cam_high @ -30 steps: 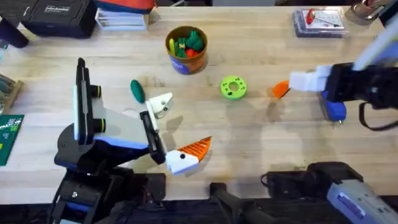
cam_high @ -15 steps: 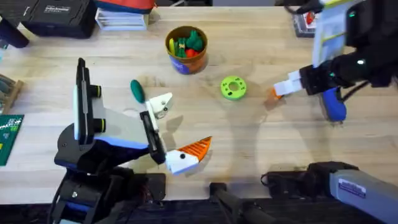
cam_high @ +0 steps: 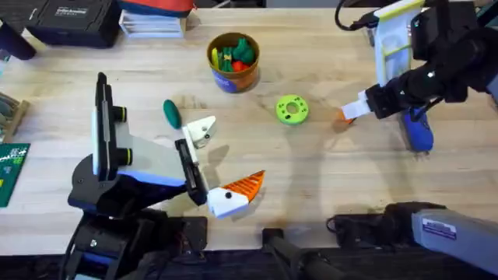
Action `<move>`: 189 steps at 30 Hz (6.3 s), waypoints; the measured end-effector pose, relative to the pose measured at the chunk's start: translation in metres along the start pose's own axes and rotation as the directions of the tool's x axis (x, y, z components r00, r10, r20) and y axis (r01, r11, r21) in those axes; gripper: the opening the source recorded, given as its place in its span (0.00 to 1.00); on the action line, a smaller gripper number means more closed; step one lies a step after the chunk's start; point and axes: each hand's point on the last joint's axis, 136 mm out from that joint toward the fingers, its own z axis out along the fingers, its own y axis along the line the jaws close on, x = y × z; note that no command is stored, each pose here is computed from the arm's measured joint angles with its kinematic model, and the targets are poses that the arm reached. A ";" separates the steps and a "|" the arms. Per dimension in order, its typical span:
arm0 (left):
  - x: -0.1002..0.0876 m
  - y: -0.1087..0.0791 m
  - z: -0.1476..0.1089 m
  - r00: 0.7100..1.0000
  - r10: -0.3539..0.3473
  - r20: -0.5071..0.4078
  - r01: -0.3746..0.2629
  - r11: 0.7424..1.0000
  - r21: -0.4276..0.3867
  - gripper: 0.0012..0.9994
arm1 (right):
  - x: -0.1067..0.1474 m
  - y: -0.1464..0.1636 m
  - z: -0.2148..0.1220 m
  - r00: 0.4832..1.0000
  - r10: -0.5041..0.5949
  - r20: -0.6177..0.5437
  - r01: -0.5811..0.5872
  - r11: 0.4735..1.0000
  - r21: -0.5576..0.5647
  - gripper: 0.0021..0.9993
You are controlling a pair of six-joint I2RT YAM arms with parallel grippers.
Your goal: Pick up the gripper from the table and insert it into the empty holder that is missing its gripper. Then pick up a screw, insert it into the mounting hole, and use the screwdriver to tighten it. Finally, clean up the table by picking up the vegetable and placing it into the bucket.
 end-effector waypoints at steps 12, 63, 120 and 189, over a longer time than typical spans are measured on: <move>0.000 0.000 0.000 1.000 0.000 0.000 0.000 1.000 0.000 0.99 | 0.001 0.005 0.006 1.000 -0.001 -0.016 0.001 0.999 -0.032 0.50; 0.000 0.000 0.000 1.000 0.000 0.000 0.000 1.000 -0.001 0.99 | -0.063 0.252 -0.099 0.936 0.343 -0.072 -0.159 0.233 -0.959 0.01; -0.001 0.004 0.000 1.000 -0.005 0.005 0.006 1.000 -0.020 0.99 | -0.056 0.283 -0.102 0.918 0.127 -0.377 -0.378 -0.018 -0.926 0.00; 0.000 0.005 0.000 1.000 -0.025 0.002 0.025 0.999 -0.027 0.99 | -0.087 0.327 -0.096 0.905 0.371 -0.207 -0.256 0.088 -0.963 0.60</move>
